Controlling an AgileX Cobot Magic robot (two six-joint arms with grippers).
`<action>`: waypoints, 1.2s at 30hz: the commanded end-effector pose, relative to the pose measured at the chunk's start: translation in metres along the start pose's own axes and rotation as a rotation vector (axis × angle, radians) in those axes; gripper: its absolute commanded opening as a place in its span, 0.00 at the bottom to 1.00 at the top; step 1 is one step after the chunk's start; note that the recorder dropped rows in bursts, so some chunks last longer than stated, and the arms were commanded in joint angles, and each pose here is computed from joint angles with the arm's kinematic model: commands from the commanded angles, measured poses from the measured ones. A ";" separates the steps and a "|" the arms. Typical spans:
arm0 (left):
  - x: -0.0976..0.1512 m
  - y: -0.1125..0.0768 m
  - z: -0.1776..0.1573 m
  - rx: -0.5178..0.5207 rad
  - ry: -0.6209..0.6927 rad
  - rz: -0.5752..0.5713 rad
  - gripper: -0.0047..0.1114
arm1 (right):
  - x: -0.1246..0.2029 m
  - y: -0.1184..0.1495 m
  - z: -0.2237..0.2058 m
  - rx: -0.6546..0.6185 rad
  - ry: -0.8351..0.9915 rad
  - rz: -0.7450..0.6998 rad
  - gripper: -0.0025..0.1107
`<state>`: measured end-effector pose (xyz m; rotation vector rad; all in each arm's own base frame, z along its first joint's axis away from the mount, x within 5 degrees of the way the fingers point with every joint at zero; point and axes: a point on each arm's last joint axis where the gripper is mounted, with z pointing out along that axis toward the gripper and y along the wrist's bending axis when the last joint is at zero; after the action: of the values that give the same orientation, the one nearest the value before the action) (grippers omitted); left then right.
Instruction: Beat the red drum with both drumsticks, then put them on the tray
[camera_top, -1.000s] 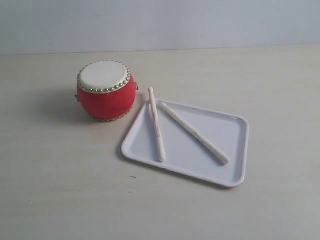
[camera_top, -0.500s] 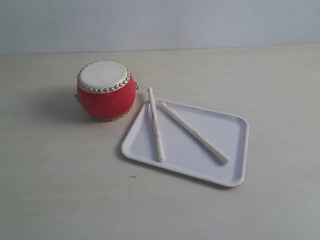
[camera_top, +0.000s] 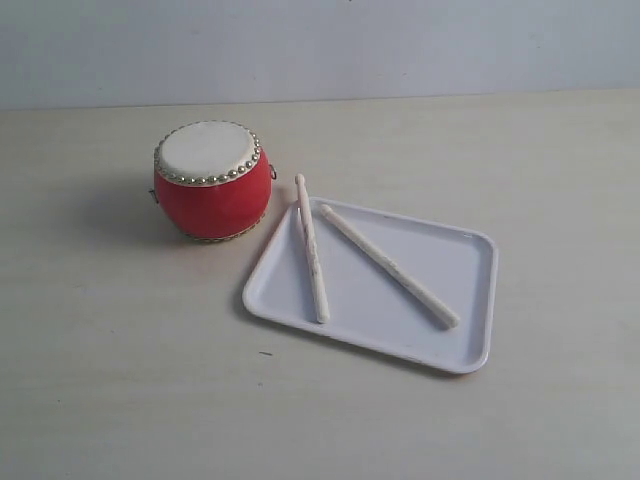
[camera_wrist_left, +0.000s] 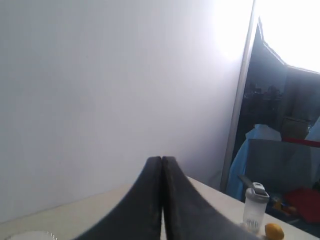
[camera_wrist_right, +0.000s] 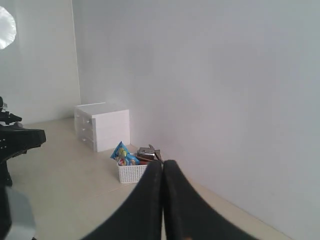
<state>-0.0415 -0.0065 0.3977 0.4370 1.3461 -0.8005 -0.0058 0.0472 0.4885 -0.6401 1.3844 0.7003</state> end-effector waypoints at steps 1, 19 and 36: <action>0.031 -0.002 -0.007 -0.004 0.086 -0.011 0.04 | 0.037 0.009 -0.022 0.019 -0.022 -0.024 0.02; 0.102 0.006 0.027 0.022 0.267 -0.082 0.04 | 0.155 -0.007 -0.028 0.145 -0.121 0.168 0.02; 0.160 0.031 0.038 -0.043 0.353 -0.247 0.04 | 0.230 -0.035 -0.006 0.275 0.006 0.229 0.02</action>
<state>0.0082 -0.0533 0.2522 0.4185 1.7614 -0.9158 0.0248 0.0364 0.2683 -0.3004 1.5327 0.6858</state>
